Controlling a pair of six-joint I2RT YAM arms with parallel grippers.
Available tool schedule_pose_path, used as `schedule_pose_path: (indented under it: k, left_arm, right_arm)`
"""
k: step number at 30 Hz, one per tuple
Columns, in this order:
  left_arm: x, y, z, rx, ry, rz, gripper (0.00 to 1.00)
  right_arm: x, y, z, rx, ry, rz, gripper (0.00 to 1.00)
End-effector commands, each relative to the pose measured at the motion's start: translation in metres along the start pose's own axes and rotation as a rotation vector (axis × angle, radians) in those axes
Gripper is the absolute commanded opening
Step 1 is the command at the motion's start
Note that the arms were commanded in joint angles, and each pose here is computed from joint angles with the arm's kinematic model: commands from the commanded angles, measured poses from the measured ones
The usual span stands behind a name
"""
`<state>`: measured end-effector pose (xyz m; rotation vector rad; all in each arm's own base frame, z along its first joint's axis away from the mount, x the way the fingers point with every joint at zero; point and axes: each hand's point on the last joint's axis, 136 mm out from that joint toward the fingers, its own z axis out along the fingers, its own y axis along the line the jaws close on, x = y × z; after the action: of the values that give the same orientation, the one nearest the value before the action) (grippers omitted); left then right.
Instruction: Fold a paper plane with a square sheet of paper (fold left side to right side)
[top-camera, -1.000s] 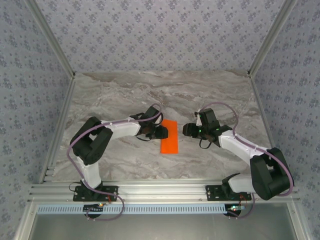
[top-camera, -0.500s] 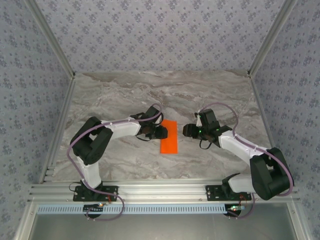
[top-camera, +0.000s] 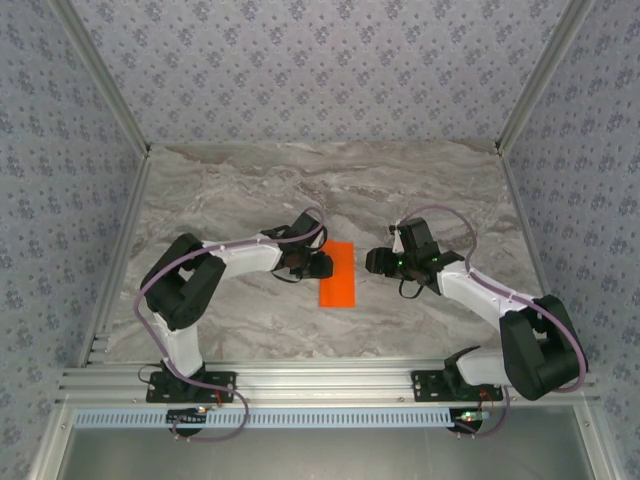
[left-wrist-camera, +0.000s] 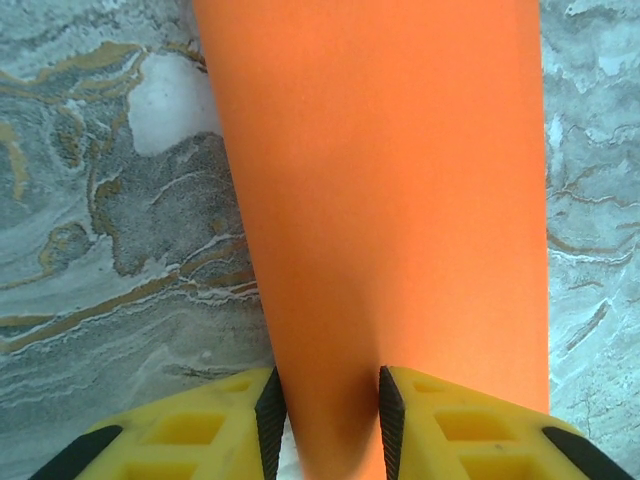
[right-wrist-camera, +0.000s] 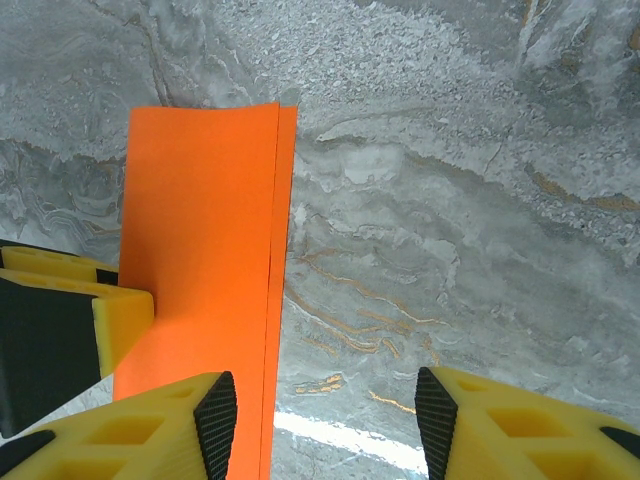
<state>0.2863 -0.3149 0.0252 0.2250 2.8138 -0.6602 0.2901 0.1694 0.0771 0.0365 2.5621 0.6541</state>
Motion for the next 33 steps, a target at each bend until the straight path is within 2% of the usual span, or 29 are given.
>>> schedule_pose_path:
  k: [1, 6, 33]
  left_arm:
    - [0.0038, 0.0091, 0.0009, -0.053, 0.024, 0.008, 0.35]
    - [0.0035, 0.0072, 0.0024, -0.041, 0.026, 0.007, 0.39]
    - [0.0085, 0.0032, 0.0085, -0.044, 0.049, 0.036, 0.42]
  right_arm:
    - [0.0069, -0.0048, -0.0022, 0.011, 0.018, 0.002, 0.55]
    - [0.0067, -0.0041, -0.0022, 0.008, 0.018, 0.003, 0.55]
    - [0.0095, 0.0006, -0.0013, -0.012, 0.027, 0.006, 0.55]
